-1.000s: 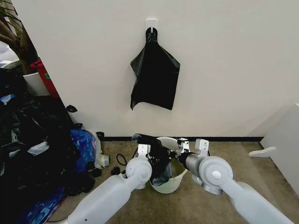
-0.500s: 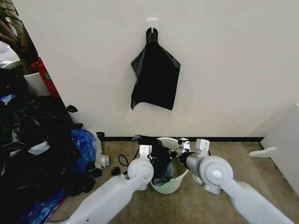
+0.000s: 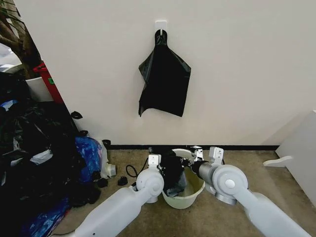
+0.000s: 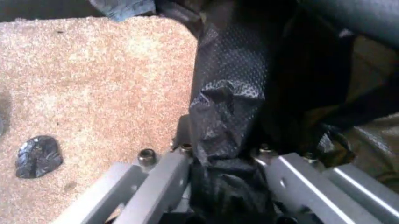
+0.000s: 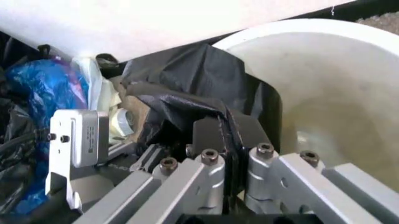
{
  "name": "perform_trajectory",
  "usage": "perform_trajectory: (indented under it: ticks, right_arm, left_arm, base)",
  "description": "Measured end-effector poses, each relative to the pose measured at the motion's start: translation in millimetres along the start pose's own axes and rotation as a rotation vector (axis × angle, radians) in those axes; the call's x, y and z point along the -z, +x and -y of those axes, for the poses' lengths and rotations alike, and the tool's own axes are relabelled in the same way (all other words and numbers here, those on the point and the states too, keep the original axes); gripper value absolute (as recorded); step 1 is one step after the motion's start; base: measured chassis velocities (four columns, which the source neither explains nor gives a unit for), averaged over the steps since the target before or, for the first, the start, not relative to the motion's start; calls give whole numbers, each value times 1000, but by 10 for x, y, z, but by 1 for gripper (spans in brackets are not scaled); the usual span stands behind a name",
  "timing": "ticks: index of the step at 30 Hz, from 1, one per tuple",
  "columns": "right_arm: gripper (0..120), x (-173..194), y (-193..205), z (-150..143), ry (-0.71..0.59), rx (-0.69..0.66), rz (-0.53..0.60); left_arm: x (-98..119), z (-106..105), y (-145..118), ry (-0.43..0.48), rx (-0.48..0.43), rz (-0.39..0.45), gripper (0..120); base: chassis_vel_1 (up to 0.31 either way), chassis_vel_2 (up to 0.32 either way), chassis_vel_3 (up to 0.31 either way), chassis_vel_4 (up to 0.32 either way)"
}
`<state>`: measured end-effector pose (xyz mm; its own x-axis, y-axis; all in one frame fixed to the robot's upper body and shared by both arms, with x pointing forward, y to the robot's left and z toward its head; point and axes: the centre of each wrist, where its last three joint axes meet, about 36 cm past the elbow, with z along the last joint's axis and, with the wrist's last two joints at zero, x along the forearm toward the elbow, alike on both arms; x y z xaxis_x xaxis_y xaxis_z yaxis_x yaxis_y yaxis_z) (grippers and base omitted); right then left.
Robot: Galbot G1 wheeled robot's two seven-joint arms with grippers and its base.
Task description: Place the garbage bag over the trash bin.
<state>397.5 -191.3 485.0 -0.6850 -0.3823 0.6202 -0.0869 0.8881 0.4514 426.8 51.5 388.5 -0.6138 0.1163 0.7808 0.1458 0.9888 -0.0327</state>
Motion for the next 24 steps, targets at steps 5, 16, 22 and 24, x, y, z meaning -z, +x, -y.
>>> perform_trajectory:
  ticks: [5, 16, 22, 24]
  right_arm:
    - [0, 23, 24, 9, 3, 8, 13]
    - [0, 111, 182, -32, 18, 30, 66]
    - [0, 161, 276, -70, 33, 44, 105]
    - [0, 166, 302, -84, 35, 48, 111]
  left_arm:
    - [-2, 22, 25, 16, 8, 14, 6]
    - [99, -10, 171, 63, 8, 67, 3]
    - [269, -105, 374, 97, -6, 140, 2]
    - [306, -132, 427, 105, -8, 157, 2]
  base:
    - [0, 0, 0, 0]
    - [0, 0, 0, 0]
    - [0, 0, 0, 0]
    - [0, 0, 0, 0]
